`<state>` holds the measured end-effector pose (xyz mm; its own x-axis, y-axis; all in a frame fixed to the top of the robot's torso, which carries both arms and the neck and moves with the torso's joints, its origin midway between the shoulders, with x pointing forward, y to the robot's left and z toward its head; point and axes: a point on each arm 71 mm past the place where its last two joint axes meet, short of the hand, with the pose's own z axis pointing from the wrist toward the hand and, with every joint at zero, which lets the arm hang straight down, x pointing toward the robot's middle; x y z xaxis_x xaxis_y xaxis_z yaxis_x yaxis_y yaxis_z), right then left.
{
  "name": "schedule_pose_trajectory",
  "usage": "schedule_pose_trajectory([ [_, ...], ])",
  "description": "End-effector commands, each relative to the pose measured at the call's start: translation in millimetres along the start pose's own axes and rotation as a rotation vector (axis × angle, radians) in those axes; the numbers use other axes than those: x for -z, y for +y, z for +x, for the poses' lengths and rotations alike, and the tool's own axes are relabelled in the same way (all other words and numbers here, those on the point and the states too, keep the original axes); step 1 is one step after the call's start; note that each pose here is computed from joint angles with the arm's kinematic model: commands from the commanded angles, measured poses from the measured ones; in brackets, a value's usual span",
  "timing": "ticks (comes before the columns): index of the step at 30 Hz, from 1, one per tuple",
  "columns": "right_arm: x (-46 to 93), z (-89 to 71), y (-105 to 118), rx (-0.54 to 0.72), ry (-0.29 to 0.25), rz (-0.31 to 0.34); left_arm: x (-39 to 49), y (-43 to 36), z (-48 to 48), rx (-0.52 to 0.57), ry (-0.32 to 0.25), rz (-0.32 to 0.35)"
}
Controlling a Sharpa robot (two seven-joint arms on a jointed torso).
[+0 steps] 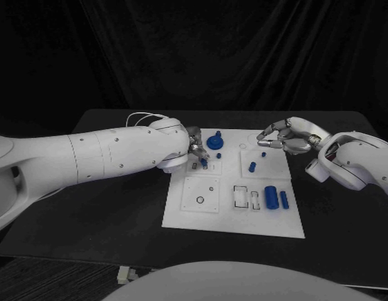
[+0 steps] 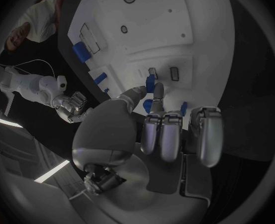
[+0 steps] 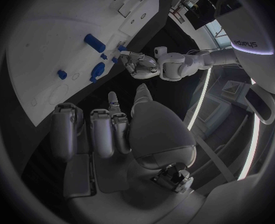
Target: Assemble the parts on the task board
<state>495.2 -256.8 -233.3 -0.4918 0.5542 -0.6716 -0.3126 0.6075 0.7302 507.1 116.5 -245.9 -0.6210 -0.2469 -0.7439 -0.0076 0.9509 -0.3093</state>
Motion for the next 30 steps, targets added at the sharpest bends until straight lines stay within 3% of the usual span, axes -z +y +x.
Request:
schedule_pose_trajectory([
  [1,0.3,0.6,-0.3,0.004,-0.006,-0.004,0.2,-0.7,2.4,-0.006,0.015,0.002],
  [30,1.2,-0.1,-0.8,0.005,-0.01,-0.001,-2.3,0.6,8.2,-0.011,0.033,-0.006],
])
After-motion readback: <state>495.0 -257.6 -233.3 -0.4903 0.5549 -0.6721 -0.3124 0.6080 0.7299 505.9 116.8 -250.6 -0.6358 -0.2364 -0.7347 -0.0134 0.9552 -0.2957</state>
